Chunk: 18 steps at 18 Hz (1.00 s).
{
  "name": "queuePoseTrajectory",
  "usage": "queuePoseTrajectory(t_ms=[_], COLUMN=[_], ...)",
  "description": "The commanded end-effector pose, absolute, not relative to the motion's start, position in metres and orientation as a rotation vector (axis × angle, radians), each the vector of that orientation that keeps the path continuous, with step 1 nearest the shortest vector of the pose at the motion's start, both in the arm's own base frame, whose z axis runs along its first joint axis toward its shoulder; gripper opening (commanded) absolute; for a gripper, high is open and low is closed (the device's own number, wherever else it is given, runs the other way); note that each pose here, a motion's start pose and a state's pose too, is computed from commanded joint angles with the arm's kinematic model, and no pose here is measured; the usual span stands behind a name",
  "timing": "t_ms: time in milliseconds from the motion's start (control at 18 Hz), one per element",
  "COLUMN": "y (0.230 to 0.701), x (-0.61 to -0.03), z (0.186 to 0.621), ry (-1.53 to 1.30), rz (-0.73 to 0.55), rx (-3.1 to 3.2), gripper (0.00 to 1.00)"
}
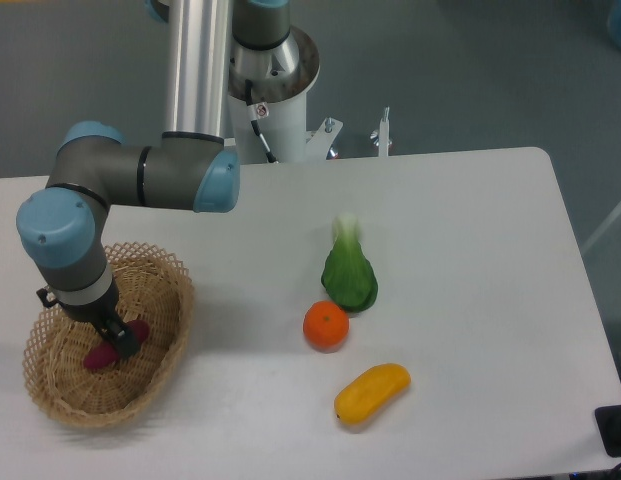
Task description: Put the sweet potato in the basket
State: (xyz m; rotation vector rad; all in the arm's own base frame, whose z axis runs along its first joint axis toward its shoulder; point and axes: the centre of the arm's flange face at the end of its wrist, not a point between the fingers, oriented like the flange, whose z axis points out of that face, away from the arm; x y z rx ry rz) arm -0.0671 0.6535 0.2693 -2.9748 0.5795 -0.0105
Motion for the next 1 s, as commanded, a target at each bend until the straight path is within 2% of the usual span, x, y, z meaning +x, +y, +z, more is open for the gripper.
queuePoseTrajectory(t_ms=[278, 667, 889, 1000], y=[0.627, 0.593, 0.56, 0.54], x=[-0.121, -0.231, -0.283, -0.305], z=[0.293, 0.323, 0.331, 0.328], ry=[0.475, 0.389, 0.39, 0.395], rz=[0.059, 0.125, 0.142, 0.106], rx=[-2.992, -2.967, -2.969, -3.004], gripper=[1.0, 1.0, 1.0, 1.0])
